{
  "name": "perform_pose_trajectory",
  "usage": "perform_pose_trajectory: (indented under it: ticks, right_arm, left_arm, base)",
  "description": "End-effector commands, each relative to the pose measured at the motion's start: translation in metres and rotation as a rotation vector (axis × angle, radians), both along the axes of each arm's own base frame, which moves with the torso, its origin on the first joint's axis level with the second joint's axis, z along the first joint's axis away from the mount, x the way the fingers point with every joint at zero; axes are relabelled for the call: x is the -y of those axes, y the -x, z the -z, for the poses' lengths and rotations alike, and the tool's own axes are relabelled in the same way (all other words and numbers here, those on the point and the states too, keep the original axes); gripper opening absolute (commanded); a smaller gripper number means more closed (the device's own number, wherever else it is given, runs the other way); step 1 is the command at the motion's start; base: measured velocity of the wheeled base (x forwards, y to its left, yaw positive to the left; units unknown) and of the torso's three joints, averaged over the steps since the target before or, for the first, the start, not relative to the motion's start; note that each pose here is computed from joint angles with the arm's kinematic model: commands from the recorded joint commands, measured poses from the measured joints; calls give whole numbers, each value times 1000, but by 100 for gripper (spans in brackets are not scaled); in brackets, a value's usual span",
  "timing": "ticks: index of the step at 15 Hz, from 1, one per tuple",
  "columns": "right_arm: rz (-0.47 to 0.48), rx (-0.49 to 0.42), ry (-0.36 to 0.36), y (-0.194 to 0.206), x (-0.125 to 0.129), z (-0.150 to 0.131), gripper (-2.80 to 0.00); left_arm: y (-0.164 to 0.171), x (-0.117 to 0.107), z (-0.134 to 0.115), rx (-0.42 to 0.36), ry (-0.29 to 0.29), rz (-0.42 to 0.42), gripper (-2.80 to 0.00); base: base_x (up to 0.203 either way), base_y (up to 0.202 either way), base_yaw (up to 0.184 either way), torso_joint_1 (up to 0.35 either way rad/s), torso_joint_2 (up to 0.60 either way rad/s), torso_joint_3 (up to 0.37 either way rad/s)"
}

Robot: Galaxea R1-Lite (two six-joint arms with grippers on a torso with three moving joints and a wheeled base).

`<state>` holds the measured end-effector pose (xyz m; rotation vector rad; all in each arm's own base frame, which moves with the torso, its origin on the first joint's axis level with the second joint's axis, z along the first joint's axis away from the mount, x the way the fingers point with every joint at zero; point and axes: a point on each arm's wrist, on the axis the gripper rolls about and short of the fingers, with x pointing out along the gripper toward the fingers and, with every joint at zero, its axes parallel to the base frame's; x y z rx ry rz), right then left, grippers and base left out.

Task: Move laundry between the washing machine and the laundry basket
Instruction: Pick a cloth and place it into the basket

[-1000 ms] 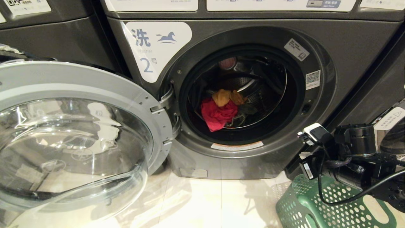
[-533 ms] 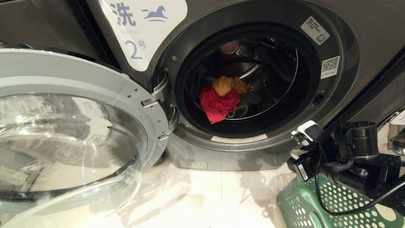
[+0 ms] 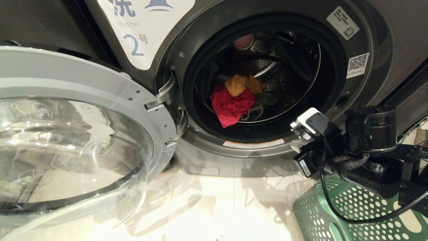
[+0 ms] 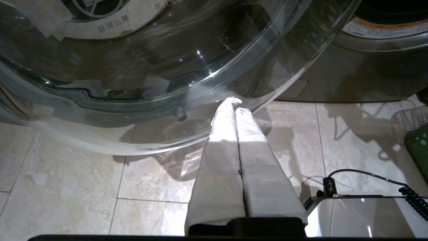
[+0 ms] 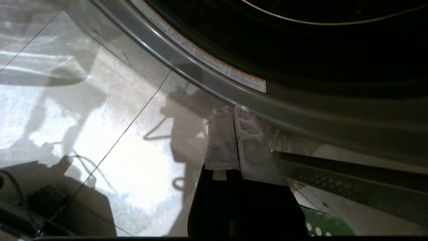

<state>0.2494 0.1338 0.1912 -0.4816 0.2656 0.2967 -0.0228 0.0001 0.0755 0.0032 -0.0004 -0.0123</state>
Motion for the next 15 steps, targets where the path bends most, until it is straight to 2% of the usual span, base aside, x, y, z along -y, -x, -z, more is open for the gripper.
perform_pose_trajectory:
  ticks: [1, 4, 5, 9, 15]
  right_arm:
    - [33, -10, 27, -28, -16, 9, -280]
    - [67, -22, 55, -54, -34, 11, -280]
    - [65, -36, 62, -62, -39, 17, 0]
    - [68, -42, 38, -100, -62, 33, 0]
    - [103, 110, -102, -174, -97, 16, 0]
  left_arm:
    - [0, 0, 0, 0, 0, 0, -280]
    - [0, 0, 0, 0, 0, -1, -280]
    - [0, 0, 0, 0, 0, 0, -280]
    - [0, 0, 0, 0, 0, 0, -280]
    - [0, 0, 0, 0, 0, 0, -280]
  base:
    - [0, 0, 0, 0, 0, 0]
    - [0, 0, 0, 0, 0, 0]
    - [0, 0, 0, 0, 0, 0]
    - [0, 0, 0, 0, 0, 0]
    - [0, 0, 0, 0, 0, 0]
